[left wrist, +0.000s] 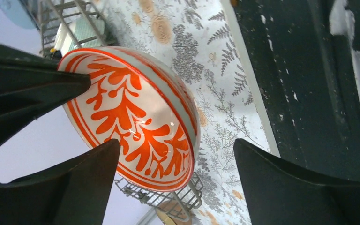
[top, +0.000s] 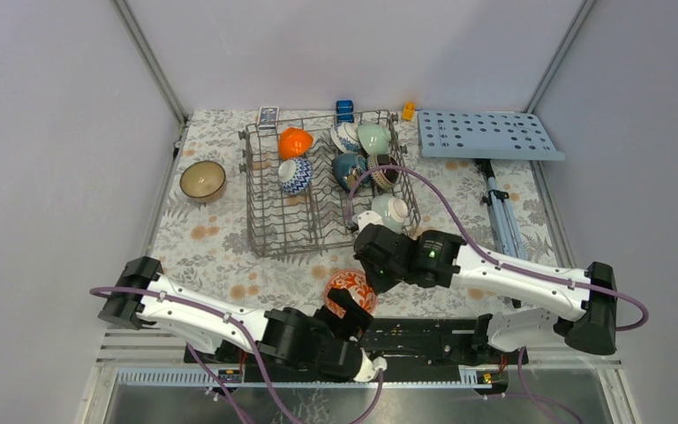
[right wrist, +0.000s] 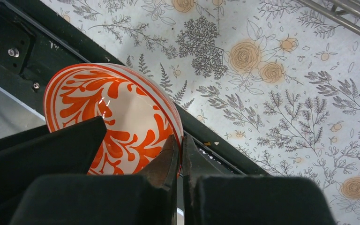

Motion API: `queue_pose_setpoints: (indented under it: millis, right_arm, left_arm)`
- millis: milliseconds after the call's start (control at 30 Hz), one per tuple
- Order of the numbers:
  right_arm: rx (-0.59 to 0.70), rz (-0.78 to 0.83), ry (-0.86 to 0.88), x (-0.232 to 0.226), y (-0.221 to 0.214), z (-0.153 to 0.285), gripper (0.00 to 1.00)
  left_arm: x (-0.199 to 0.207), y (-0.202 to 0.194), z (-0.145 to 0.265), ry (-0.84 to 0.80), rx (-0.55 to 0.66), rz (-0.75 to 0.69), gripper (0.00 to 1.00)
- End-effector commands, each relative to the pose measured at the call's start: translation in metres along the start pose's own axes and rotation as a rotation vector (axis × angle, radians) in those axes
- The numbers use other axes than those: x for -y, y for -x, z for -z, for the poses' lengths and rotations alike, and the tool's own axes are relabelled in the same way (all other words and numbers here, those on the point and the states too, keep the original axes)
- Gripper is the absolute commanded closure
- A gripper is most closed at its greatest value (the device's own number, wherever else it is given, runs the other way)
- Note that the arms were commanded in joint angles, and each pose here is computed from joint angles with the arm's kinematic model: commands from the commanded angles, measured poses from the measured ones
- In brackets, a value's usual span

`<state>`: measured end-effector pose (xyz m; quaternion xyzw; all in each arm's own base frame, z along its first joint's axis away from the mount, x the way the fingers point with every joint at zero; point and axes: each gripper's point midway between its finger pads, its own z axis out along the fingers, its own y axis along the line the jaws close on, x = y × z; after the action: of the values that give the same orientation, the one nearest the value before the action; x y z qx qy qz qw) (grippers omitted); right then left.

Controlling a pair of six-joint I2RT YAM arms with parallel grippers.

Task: Unload the bowls from the dish rack
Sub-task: Place the bowl at the center of the board.

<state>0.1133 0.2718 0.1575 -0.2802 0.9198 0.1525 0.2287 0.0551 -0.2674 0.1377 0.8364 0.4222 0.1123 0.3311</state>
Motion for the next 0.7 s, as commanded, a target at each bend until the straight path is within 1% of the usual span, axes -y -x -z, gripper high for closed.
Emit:
queue_pose_setpoints:
  millis: [0,67,200,267,333,367,433,567,633,667]
  right_arm:
    - [0.122,-0.050,0.017,-0.002,0.022,0.021,1.00]
    - [0.139,-0.052,-0.004,0.002,0.024,0.024,1.00]
    - [0.190,-0.066,-0.096,0.023,0.028,0.032,1.00]
    - [0.222,-0.083,-0.137,0.034,0.029,0.036,1.00]
    - [0.260,-0.109,-0.171,0.044,0.029,0.038,1.00]
    - [0.276,-0.124,-0.181,0.048,0.030,0.039,1.00]
    - [0.297,-0.147,-0.198,0.054,0.029,0.039,1.00]
    - [0.339,-0.199,-0.250,0.070,0.028,0.040,1.00]
    - [0.365,-0.228,-0.257,0.076,0.030,0.043,1.00]
    - [0.376,-0.242,-0.258,0.079,0.032,0.044,1.00]
  left_arm:
    - [-0.042,0.018,0.017,0.167,0.063,0.163,0.01]
    - [-0.053,0.021,0.023,0.210,0.077,0.214,0.01]
    - [-0.086,0.028,0.044,0.319,0.129,0.394,0.01]
    - [-0.101,0.031,0.055,0.345,0.166,0.504,0.01]
    - [-0.117,0.033,0.065,0.330,0.226,0.639,0.01]
    - [-0.122,0.037,0.069,0.290,0.276,0.702,0.01]
    - [-0.140,0.036,0.077,0.268,0.347,0.833,0.01]
    - [-0.170,0.025,0.088,0.208,0.495,1.079,0.01]
    - [-0.177,0.013,0.087,0.213,0.556,1.224,0.01]
    - [-0.182,0.009,0.087,0.229,0.597,1.328,0.01]
